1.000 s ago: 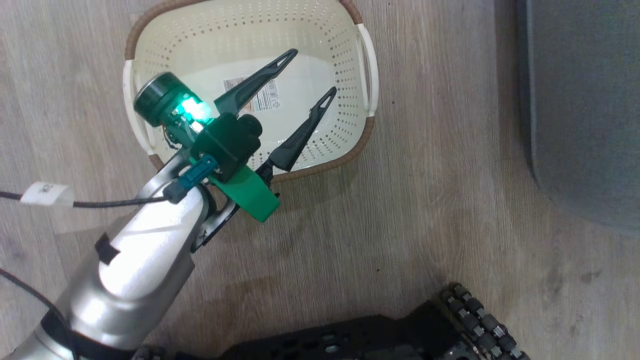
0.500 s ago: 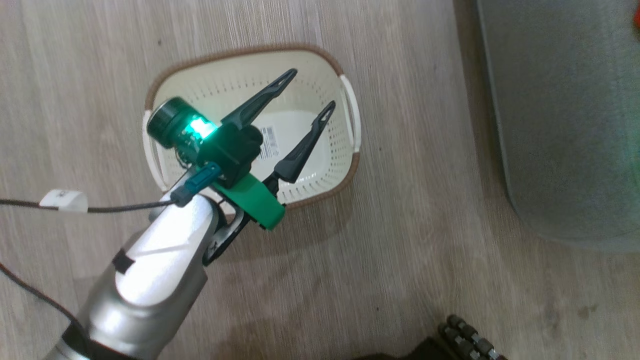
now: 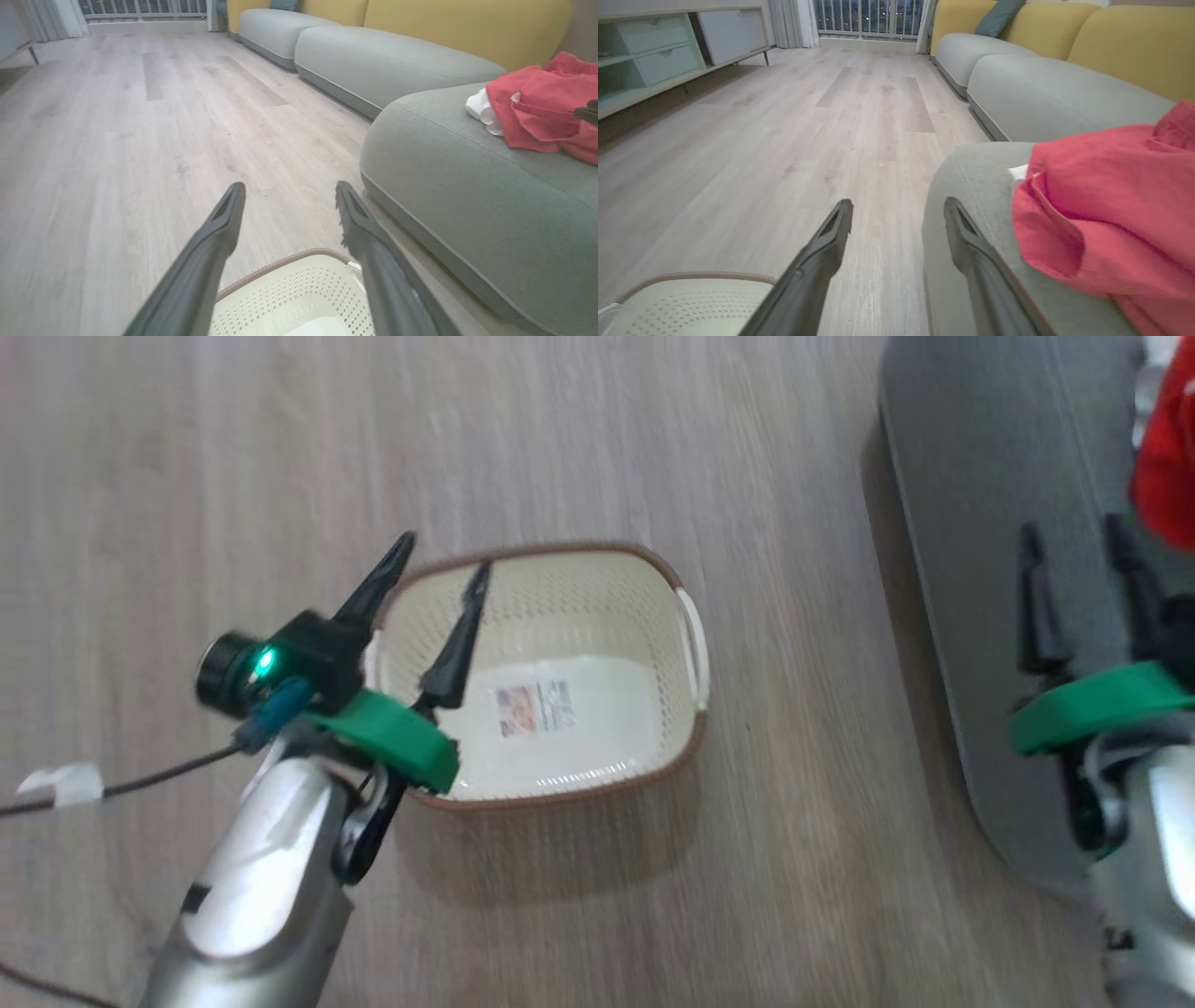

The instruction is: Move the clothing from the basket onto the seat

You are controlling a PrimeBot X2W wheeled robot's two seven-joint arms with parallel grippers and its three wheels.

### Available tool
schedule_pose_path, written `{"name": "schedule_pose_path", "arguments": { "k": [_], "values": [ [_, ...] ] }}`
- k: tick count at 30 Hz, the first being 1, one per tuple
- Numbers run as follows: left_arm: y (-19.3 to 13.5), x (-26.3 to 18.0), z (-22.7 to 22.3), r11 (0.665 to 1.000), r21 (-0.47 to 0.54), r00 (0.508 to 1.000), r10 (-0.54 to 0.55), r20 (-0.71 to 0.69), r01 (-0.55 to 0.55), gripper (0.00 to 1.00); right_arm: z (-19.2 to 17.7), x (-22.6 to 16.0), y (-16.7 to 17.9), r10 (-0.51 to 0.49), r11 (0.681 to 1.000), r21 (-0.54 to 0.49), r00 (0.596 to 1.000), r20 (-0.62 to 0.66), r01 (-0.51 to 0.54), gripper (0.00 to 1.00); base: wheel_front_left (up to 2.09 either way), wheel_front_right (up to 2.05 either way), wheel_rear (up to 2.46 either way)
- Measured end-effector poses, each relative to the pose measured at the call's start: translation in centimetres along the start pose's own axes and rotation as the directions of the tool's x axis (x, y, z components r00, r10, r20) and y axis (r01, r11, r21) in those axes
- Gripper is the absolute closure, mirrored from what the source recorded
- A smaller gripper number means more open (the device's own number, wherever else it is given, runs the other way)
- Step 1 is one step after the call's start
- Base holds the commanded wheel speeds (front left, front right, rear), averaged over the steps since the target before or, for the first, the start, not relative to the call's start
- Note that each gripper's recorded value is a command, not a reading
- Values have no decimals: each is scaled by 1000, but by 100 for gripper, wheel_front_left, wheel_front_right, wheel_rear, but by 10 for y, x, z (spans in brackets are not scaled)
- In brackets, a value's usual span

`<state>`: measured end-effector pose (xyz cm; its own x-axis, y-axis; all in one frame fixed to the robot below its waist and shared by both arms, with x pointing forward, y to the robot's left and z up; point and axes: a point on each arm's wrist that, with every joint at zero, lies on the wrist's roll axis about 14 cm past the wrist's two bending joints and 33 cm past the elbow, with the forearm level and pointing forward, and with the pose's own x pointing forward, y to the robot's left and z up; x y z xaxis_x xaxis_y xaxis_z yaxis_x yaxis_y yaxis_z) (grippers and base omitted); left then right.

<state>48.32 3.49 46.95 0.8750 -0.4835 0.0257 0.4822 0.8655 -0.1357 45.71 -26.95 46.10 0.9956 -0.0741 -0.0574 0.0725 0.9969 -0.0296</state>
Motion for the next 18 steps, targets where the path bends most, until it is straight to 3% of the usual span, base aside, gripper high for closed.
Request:
{"name": "schedule_pose_path", "arguments": {
  "k": [9, 18],
  "values": [
    [58, -61, 19, 964, 44, 965, 261, 14, -262, 0, 34, -3, 90, 216, 973, 59, 972, 95, -222, 0, 0, 0, 0],
    [92, -107, 39, 901, 52, 902, 428, 62, -431, 0, 50, -11, 120, 277, 956, 60, 953, 125, -286, 0, 0, 0, 0]
  ]
}}
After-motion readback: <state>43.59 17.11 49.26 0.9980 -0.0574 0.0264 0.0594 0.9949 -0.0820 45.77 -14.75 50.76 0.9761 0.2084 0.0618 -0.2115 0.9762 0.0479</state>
